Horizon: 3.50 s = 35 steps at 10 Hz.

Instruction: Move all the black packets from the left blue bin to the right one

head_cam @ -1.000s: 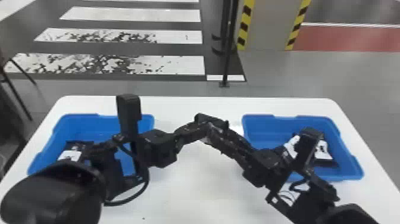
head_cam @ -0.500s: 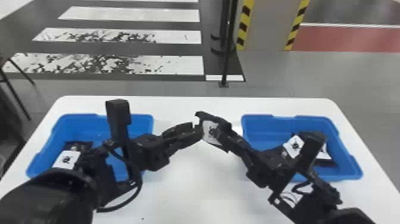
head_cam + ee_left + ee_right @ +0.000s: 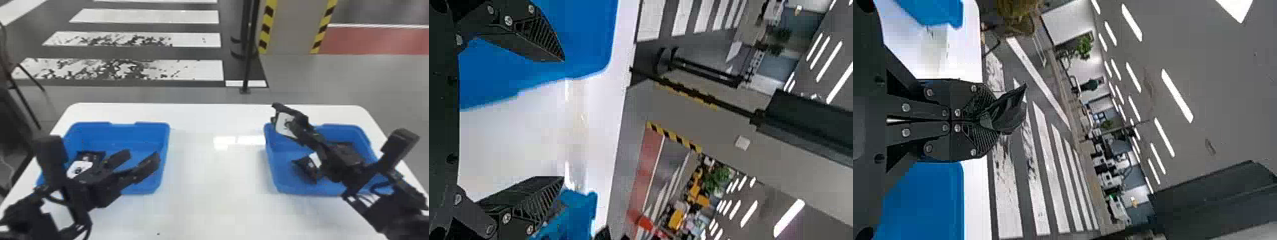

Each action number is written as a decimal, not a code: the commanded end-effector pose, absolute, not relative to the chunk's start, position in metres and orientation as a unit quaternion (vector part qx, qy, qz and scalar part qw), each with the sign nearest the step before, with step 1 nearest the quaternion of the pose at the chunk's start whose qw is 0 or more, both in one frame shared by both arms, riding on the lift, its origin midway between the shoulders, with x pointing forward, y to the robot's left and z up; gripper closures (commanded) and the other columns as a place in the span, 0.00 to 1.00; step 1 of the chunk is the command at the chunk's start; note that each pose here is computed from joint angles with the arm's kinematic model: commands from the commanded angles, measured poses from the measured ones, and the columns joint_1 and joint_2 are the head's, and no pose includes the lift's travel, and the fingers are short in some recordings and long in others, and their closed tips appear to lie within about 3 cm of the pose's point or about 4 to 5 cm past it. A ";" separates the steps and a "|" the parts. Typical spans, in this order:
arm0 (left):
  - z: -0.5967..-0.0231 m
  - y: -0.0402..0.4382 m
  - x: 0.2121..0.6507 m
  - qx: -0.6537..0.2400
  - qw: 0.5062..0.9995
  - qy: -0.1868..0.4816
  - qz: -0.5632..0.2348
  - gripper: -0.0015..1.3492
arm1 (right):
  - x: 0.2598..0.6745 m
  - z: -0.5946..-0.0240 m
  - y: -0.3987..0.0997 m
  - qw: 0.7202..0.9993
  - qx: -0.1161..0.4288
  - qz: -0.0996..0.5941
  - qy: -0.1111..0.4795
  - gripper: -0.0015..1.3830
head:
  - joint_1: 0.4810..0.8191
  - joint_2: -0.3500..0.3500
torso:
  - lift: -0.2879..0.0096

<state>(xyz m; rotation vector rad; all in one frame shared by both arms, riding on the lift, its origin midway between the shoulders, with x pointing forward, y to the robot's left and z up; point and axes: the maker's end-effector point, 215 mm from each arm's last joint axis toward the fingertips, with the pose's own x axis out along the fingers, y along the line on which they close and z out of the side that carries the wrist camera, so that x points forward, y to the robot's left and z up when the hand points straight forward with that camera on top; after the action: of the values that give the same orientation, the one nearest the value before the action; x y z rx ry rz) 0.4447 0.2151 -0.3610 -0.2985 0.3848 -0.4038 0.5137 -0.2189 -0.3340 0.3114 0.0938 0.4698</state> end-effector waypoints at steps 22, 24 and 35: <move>-0.440 0.387 0.499 -0.014 0.929 0.368 0.040 0.14 | 0.411 -0.327 -0.210 0.975 0.123 0.172 0.065 0.12 | 0.63 0.81 | 0.50; -0.455 0.387 0.497 -0.009 0.918 0.393 0.048 0.14 | 0.411 -0.327 -0.209 0.975 0.122 0.175 0.066 0.12 | 0.63 0.81 | 0.50; -0.485 0.401 0.469 -0.002 0.877 0.473 0.086 0.73 | 0.410 -0.338 -0.207 0.972 0.129 0.181 0.080 0.12 | 0.63 0.83 | 0.50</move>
<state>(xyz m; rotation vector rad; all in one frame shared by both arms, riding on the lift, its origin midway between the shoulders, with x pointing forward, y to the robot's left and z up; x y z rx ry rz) 0.4721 0.3977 -0.4831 -0.0069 0.9790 0.1707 0.4103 -0.2067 -0.3377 0.2600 0.1615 0.3653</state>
